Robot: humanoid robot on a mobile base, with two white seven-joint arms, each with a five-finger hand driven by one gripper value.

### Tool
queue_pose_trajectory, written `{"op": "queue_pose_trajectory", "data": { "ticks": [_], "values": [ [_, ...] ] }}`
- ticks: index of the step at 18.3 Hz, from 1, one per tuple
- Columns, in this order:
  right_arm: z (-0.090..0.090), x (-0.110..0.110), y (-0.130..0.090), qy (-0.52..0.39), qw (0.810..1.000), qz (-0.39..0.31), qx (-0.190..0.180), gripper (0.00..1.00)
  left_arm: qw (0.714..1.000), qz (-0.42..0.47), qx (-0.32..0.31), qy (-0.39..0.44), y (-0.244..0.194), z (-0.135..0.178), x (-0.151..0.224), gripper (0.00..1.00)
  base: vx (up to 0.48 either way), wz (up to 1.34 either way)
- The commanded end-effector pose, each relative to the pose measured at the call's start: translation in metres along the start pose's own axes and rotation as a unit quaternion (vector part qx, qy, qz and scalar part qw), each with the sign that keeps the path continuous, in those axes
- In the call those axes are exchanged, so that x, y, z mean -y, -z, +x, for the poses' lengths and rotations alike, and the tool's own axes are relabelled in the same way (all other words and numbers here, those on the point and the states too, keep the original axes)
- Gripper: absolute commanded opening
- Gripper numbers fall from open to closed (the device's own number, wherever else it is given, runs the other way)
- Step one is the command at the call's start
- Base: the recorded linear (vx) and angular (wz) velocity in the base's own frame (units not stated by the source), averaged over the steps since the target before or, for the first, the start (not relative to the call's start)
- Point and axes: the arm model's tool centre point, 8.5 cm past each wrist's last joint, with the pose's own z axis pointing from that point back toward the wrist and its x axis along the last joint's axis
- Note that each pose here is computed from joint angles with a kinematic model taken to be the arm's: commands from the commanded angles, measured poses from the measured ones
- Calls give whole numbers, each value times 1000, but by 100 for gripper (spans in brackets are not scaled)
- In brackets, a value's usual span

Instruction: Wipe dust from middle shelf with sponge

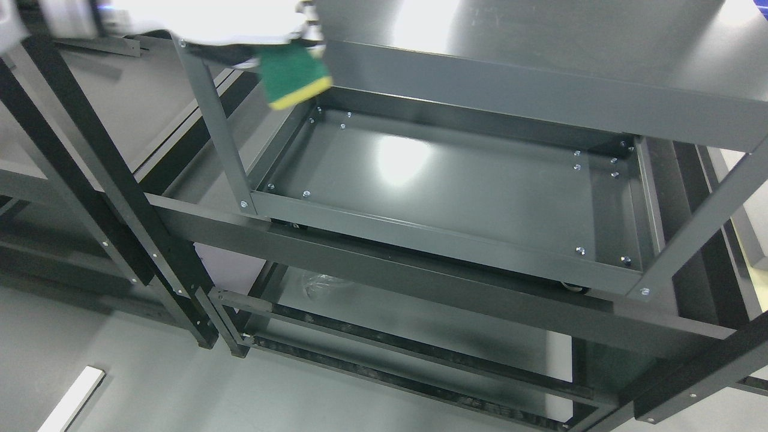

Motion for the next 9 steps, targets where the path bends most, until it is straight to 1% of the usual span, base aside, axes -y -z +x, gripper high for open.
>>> {"op": "queue_pose_trajectory", "data": {
  "ticks": [1, 2, 3, 5, 7, 8, 9],
  "values": [
    [2, 10, 1, -2, 1000, -7, -25, 100, 988, -88, -122, -30, -144, -16, 28, 9, 0, 0],
    [2, 10, 1, -2, 1000, -8, -25, 100, 989, -74, -125, -31, -149, -17, 21, 10, 0, 0],
    [2, 10, 1, -2, 1000, -7, -25, 100, 991, -35, -123, -39, -152, -17, 7, 10, 0, 0],
    [2, 10, 1, -2, 1000, -8, -25, 100, 992, 47, -94, -68, -147, -15, -17, 7, 0, 0],
    [2, 10, 1, -2, 1000, -7, -25, 100, 984, 136, -43, -103, -132, -9, -41, 3, 0, 0],
    [2, 10, 1, -2, 1000, -7, -25, 100, 976, 180, -14, -122, -121, -6, -49, 1, 0, 0],
    [2, 10, 1, -2, 1000, -7, -25, 100, 961, 235, 22, -142, -101, -2, -59, 0, 0, 0]
  ]
}}
